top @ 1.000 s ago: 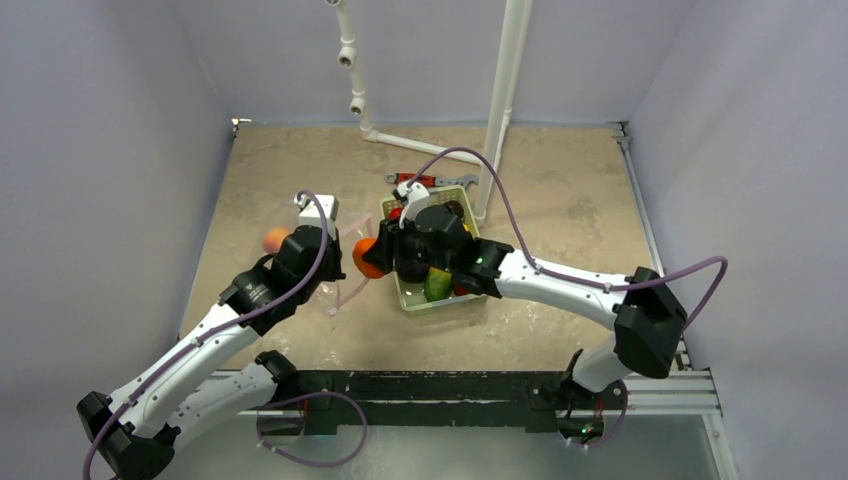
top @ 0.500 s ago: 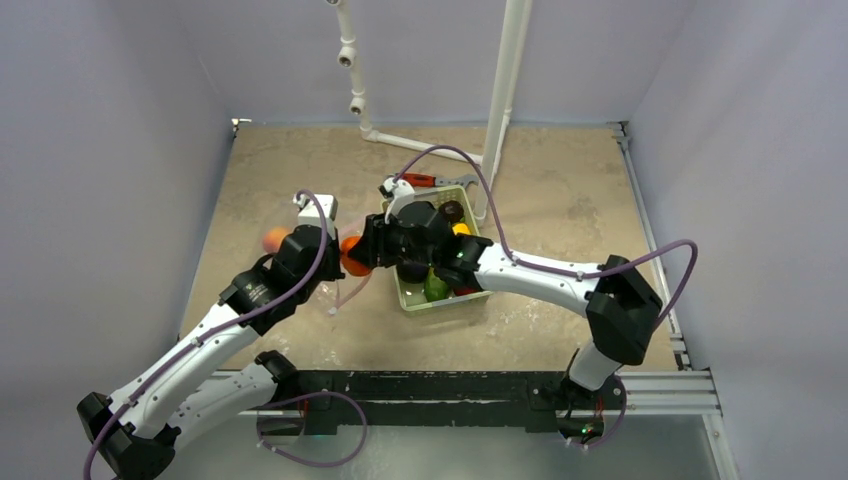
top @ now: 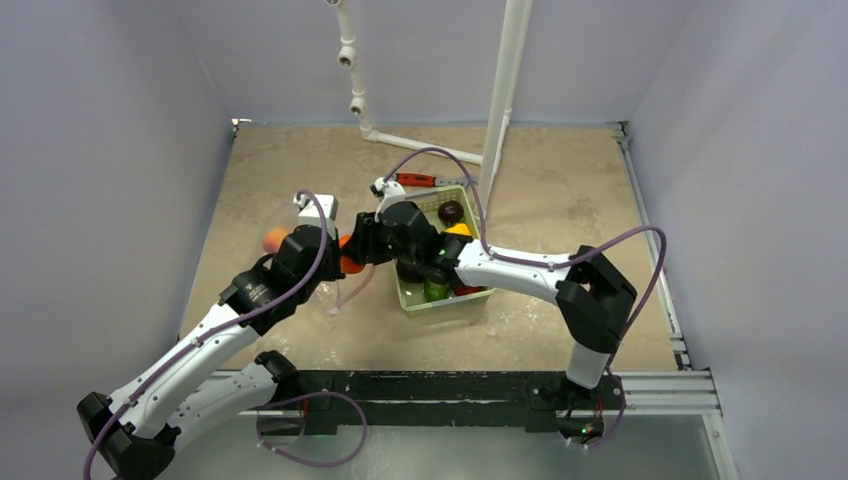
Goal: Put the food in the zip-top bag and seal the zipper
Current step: Place the fake vegetable in the zipper food storage bag, then pick up the fake vegetable from the bin, then place the fake vegetable in the zipper food storage bag.
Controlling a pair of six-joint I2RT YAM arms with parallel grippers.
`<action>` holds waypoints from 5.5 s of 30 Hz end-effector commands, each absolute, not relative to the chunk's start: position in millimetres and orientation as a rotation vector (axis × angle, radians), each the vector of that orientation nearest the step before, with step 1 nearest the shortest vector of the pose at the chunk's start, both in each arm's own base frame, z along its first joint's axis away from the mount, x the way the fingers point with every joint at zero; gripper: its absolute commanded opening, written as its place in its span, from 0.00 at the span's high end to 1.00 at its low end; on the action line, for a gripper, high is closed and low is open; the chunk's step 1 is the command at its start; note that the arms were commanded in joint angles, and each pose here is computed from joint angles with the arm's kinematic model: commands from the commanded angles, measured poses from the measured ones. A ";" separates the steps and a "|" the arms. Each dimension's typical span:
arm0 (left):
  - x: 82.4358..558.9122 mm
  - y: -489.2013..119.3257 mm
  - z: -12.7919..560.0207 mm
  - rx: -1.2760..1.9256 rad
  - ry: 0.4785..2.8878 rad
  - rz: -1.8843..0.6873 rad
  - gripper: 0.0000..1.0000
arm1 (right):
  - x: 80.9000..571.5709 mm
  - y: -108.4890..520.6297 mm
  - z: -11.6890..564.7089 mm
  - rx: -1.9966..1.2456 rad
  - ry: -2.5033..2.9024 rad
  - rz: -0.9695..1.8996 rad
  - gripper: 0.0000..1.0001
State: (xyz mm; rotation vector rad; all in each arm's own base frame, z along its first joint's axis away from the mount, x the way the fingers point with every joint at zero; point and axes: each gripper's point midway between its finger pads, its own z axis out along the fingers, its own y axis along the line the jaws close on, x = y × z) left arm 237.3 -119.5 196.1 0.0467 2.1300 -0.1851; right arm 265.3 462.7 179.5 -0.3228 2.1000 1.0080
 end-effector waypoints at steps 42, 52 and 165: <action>241.6 -123.1 200.1 0.035 2.106 -0.208 1.00 | 288.8 341.7 230.0 -0.097 2.031 0.571 0.17; 241.5 -123.5 199.6 0.037 2.108 -0.209 1.00 | 300.7 322.2 173.0 -0.097 2.142 0.416 0.16; 239.5 -126.7 202.4 0.054 2.101 -0.238 1.00 | 206.7 430.5 239.2 -0.678 1.874 1.122 0.71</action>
